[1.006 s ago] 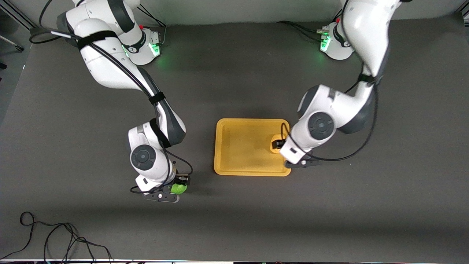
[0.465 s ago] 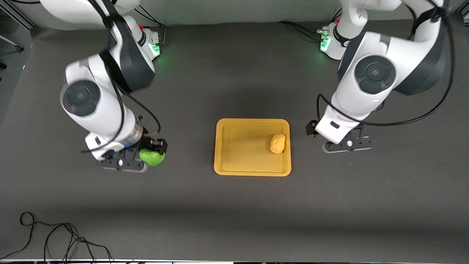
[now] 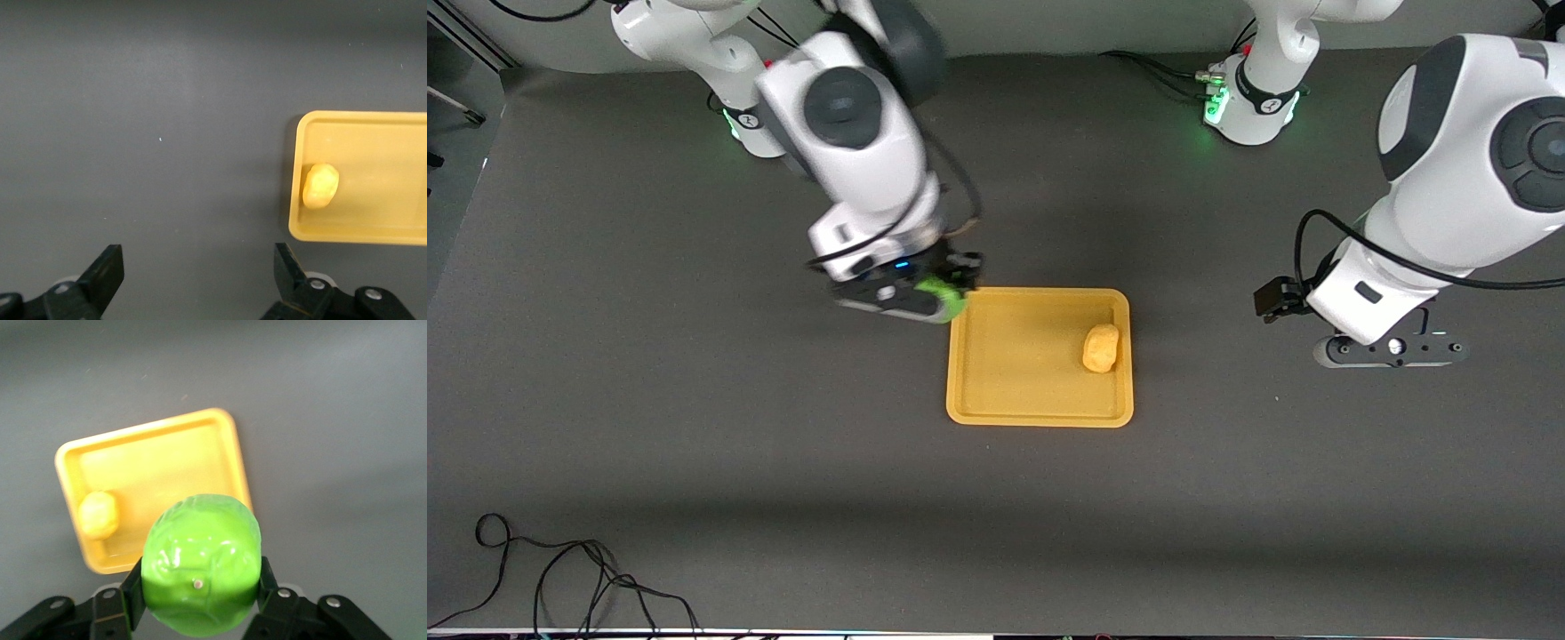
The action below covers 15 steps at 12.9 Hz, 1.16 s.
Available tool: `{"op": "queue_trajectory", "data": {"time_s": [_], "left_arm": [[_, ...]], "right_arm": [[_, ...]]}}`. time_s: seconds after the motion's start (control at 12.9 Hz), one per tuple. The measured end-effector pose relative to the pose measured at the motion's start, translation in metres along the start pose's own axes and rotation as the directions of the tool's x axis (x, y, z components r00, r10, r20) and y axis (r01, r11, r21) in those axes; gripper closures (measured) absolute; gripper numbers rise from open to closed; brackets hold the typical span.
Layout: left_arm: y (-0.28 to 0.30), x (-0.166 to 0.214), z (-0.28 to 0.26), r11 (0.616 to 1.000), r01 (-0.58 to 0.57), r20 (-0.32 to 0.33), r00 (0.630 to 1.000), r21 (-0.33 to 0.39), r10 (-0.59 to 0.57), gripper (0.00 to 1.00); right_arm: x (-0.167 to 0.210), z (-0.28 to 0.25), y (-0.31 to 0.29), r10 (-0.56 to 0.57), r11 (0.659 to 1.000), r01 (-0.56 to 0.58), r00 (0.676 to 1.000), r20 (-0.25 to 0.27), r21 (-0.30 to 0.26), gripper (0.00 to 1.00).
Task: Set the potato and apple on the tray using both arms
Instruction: 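Lift the apple onto the tray with the right gripper while the left gripper withdraws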
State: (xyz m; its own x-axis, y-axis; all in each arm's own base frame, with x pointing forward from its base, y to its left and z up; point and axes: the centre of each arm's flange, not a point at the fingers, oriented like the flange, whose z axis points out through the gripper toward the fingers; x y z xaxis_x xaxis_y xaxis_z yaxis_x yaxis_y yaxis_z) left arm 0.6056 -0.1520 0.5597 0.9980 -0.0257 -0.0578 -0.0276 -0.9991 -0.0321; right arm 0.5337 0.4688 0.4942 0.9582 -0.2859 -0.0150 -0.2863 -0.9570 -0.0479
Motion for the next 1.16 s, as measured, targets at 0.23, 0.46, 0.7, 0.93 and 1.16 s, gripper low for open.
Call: {"op": "queue_trajectory", "data": {"time_s": [0.23,0.46,0.7,0.93,1.16], "left_arm": [[-0.049,0.001,-0.003,0.997,-0.072,0.003,0.997,-0.004,0.072,0.0],[-0.122,0.004,0.011,0.991,-0.133,0.021,0.991,-0.014,0.133,0.01],[-0.171,-0.016,0.032,0.988,-0.151,-0.011,0.988,-0.015,0.151,0.0],[-0.19,-0.032,0.032,0.987,-0.16,-0.017,0.987,-0.018,0.16,0.0],[-0.176,-0.03,0.034,0.984,-0.178,-0.033,0.984,-0.015,0.177,0.0]], "right_arm": [[-0.017,0.056,-0.051,0.039,0.999,-0.039,0.999,-0.012,0.008,0.33],[-0.003,0.131,-0.063,0.041,0.999,-0.041,0.999,-0.018,-0.012,0.33],[-0.007,0.224,-0.073,0.006,0.999,-0.008,0.999,-0.037,-0.049,0.34],[-0.016,0.27,-0.076,-0.024,0.997,0.02,0.999,-0.045,-0.081,0.34],[-0.014,0.275,-0.075,-0.022,0.997,0.018,0.998,-0.054,-0.073,0.34]]}}
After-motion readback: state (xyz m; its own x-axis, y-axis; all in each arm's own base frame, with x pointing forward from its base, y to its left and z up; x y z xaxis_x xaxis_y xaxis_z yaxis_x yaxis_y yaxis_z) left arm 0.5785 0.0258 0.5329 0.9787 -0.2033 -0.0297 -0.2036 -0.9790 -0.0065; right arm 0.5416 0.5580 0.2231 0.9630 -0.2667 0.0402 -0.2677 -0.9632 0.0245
